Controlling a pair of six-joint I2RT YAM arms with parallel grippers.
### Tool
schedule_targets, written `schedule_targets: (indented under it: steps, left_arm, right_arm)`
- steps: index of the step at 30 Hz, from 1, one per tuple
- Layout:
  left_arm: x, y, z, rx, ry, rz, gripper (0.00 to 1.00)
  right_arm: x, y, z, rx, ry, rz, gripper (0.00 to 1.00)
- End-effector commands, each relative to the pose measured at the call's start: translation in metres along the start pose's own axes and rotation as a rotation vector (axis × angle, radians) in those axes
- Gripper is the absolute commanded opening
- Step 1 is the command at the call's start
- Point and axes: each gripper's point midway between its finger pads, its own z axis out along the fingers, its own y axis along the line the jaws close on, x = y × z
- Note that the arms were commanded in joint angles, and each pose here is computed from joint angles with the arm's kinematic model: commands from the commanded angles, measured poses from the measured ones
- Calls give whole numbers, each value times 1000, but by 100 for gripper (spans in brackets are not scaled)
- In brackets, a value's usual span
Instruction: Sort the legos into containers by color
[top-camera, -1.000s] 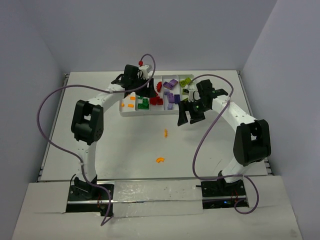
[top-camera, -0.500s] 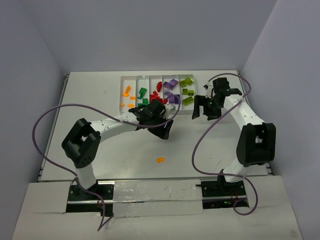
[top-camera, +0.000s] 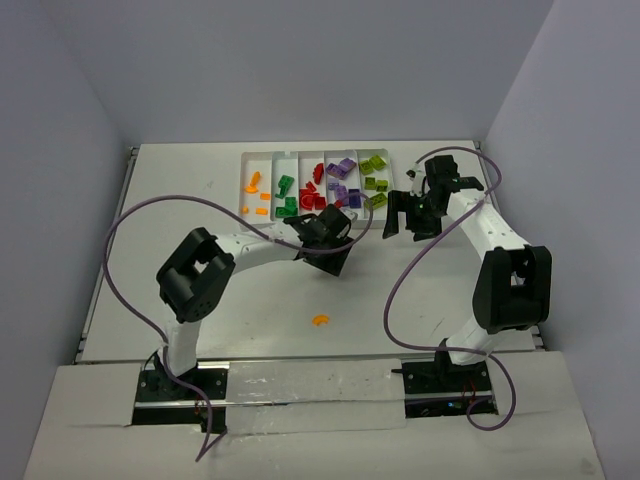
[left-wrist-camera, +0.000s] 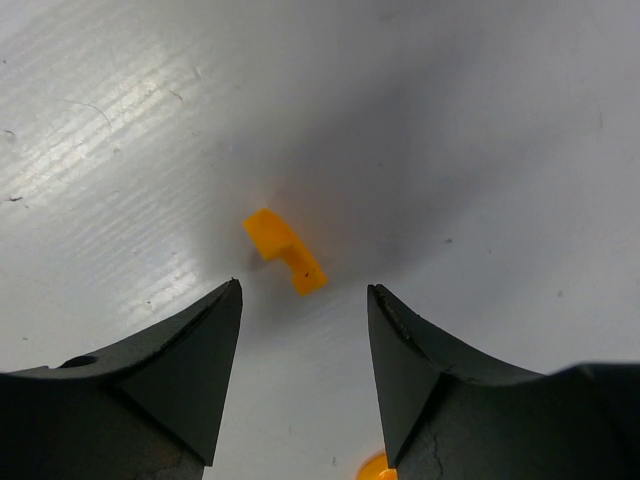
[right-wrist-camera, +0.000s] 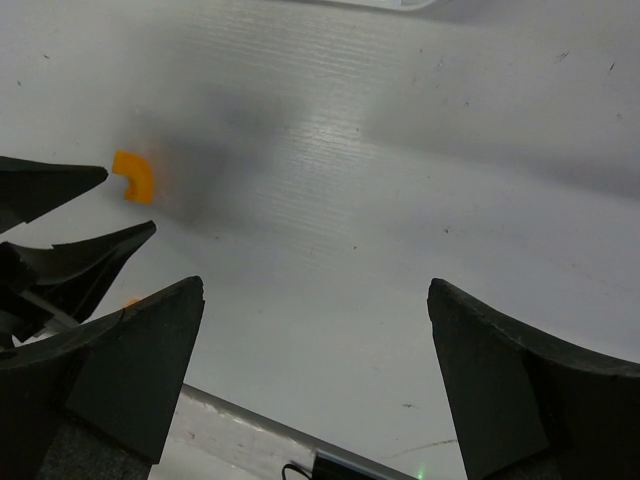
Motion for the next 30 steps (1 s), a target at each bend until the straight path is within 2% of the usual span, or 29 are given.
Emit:
schedule_targets:
  steps: [1,5,8,10,11,16,19,25,28,30]
  left_arm:
    - [-19,3,7,-45,-44,-14,60]
    - [-20,4,16,-48,-38,-1,56]
    - [-18,3,20,-34,-31,7,44]
    - [-19,6,20,-38,-34,6,31]
    - [-19,6,19,-38,-35,8,29]
    - [-13,25,16,-58,-4,-4,1]
    - [-22,41,-4,-49,-33,2,0]
    - [-63,94,-100,74,-260,27,0]
    - [-75,137,-119,24,-328,15,0]
    - [-80,160,-120,-2,-319,-13,0]
  right_arm:
    - [-1,4,0,-21,-4,-1,100]
    - [0,6,0,-31,0,-4,100]
    - [1,6,0,-31,1,-6,100]
    - [1,6,0,-32,3,-7,100]
    - [1,5,0,-32,3,-5,100]
    - [1,8,1,-45,11,-3,100]
    - [2,10,1,-59,14,-8,100]
    - [3,18,2,-99,17,-32,100]
    - [4,20,2,-101,17,-43,100]
    - [4,22,2,-105,15,-50,100]
